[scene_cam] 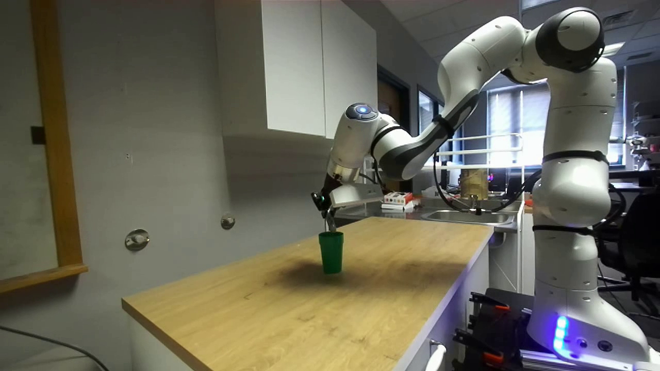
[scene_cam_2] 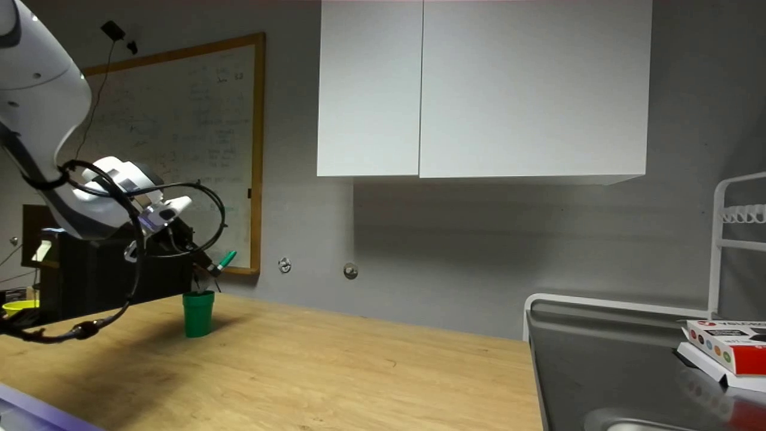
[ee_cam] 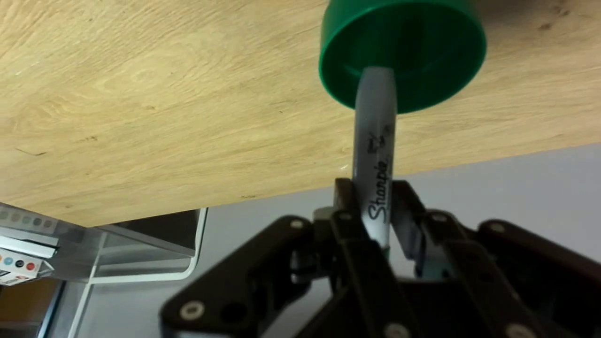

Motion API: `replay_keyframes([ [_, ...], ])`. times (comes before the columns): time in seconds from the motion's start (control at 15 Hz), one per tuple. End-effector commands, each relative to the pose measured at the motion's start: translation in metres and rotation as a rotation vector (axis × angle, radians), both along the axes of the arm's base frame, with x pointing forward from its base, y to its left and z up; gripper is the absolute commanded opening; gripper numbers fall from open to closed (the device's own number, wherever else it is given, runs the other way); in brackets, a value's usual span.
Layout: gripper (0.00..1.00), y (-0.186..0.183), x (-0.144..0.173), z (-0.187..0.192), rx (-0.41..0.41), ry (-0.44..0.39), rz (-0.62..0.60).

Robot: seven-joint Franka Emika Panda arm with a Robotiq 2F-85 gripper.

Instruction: Put the marker into the cup.

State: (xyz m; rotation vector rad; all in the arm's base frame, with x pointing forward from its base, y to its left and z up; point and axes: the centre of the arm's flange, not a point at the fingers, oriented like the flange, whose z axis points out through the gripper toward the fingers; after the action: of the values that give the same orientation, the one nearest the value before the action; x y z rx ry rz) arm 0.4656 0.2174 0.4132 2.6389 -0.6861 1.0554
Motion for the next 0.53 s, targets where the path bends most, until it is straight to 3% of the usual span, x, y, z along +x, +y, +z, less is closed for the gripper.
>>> replay_keyframes([
  [0.0,0.06,0.0003,0.0023,-0.0127,-0.017,0.010,-0.011],
  [0.4,0.06,0.0047,0.0014,-0.0205,-0.059,0.019,-0.006],
  [0.47,0.19,0.0057,0.0012,-0.0206,-0.070,0.018,-0.005],
])
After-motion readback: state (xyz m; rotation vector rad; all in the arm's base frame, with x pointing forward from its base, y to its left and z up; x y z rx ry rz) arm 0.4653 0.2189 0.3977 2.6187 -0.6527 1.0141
